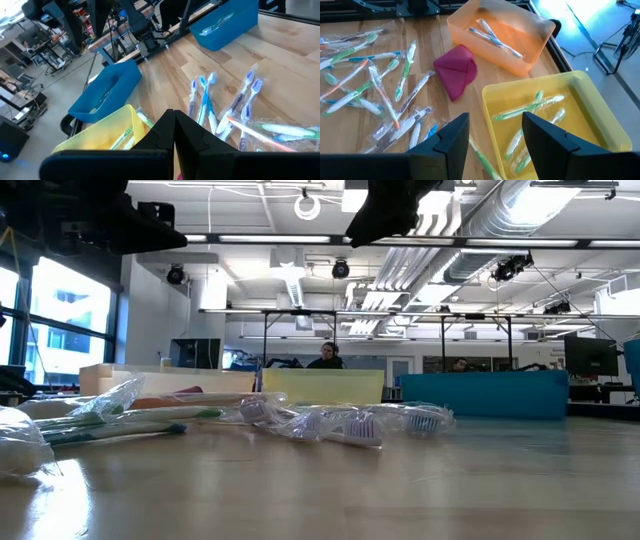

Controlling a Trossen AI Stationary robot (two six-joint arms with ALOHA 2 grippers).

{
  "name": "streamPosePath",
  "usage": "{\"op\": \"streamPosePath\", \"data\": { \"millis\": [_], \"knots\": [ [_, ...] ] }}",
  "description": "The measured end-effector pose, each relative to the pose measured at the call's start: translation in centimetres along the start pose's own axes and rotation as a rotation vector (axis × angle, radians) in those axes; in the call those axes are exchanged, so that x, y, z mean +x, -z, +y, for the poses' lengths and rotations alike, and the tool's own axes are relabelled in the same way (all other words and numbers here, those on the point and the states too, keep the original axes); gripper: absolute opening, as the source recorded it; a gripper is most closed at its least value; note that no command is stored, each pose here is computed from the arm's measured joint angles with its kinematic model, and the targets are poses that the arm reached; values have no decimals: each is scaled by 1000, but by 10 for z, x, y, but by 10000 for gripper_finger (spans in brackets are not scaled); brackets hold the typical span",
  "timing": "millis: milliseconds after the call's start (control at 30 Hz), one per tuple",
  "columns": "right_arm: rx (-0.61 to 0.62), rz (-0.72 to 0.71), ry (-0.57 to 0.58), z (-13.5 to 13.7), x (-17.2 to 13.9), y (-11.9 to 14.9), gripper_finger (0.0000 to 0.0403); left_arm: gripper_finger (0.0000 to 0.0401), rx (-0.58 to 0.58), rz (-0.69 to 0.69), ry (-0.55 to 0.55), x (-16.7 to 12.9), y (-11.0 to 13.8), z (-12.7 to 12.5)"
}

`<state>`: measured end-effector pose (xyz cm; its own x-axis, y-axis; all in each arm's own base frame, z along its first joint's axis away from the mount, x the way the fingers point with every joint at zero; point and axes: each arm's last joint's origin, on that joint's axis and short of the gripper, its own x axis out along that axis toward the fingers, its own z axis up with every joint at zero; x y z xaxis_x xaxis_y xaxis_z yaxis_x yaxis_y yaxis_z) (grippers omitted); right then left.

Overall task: Pick & Place Toothbrushes
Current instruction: Put the orange toothbrush into the top blue bin

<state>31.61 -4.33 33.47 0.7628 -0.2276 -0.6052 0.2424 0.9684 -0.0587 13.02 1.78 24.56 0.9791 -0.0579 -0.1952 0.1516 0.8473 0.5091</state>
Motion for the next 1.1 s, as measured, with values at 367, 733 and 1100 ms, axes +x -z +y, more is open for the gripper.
{"op": "streamPosePath", "data": {
  "millis": [367,733,1100],
  "knots": [
    [-52,0,0,0,0,0,175,0,-77,3,-5,0,0,0],
    [-92,-131,-122,6,8,-2,164,0,-106,4,-81,0,-2,4],
    [-51,-291,-105,29,36,36,19,0,-140,85,-47,0,5,-1]
  ]
}}
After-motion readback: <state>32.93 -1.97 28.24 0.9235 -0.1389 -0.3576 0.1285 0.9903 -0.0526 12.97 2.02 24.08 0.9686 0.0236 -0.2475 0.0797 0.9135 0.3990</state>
